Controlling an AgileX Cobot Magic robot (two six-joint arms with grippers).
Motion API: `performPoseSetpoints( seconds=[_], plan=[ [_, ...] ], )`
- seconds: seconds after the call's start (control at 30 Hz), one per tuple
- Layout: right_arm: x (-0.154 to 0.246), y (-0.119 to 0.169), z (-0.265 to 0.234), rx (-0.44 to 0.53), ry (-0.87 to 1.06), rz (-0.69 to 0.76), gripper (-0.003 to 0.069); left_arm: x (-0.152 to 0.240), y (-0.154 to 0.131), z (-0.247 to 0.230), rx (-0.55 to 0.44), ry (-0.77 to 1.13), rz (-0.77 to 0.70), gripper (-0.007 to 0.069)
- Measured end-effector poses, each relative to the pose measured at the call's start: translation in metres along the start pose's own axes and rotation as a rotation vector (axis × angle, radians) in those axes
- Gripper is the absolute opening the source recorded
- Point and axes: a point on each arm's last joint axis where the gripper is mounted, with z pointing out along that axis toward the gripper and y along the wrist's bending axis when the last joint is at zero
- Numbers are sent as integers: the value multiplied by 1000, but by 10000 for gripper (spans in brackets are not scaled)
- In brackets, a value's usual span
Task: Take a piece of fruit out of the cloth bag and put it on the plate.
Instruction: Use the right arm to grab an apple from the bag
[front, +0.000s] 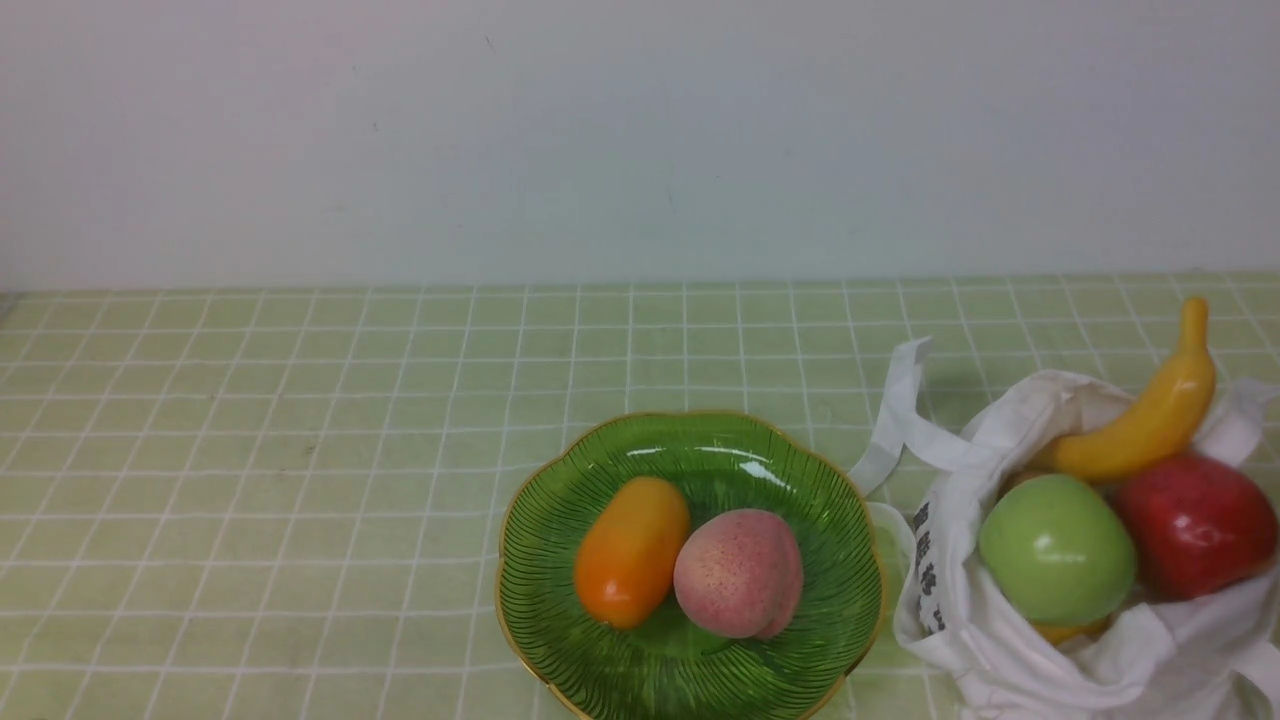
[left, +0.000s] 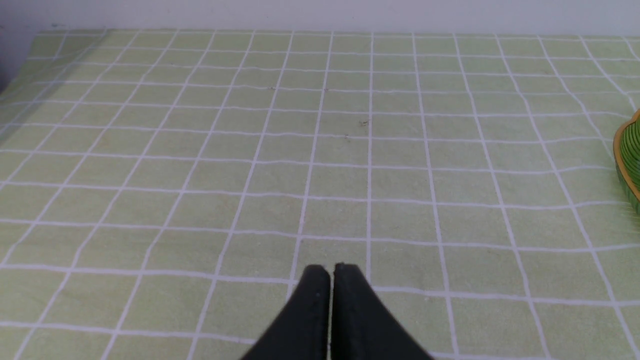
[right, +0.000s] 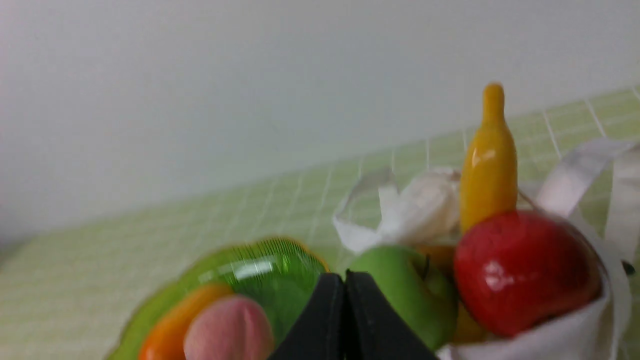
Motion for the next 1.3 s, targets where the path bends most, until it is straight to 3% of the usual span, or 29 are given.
performPoseSetpoints(
  seconds=[0.13, 0.23, 0.4, 0.53, 0.67, 0.83, 1.07, 1.2, 1.3],
  plan=[
    [-7, -2, 33, 59, 406, -41, -15, 0, 0, 0, 0, 0, 0, -8],
    [-6, -4, 67, 40, 635, -70, -15, 0, 0, 0, 0, 0, 0, -8],
    [-16, 1, 103, -70, 746, -104, -9, 0, 0, 0, 0, 0, 0, -8],
    [-39, 13, 113, -163, 729, -129, 13, 0, 0, 0, 0, 0, 0, -8],
    [-57, 22, 116, -194, 676, -181, 58, 0, 0, 0, 0, 0, 0, -8],
    [-48, 33, 129, -199, 760, -271, 141, 0, 0, 0, 0, 0, 0, -8],
    [-50, 57, 141, -120, 831, -381, 242, 0, 0, 0, 0, 0, 0, -8],
    [-48, 62, 155, 43, 829, -471, 339, 0, 0, 0, 0, 0, 0, -8],
    [-42, 61, 164, 112, 840, -523, 396, 0, 0, 0, 0, 0, 0, -8]
  ],
)
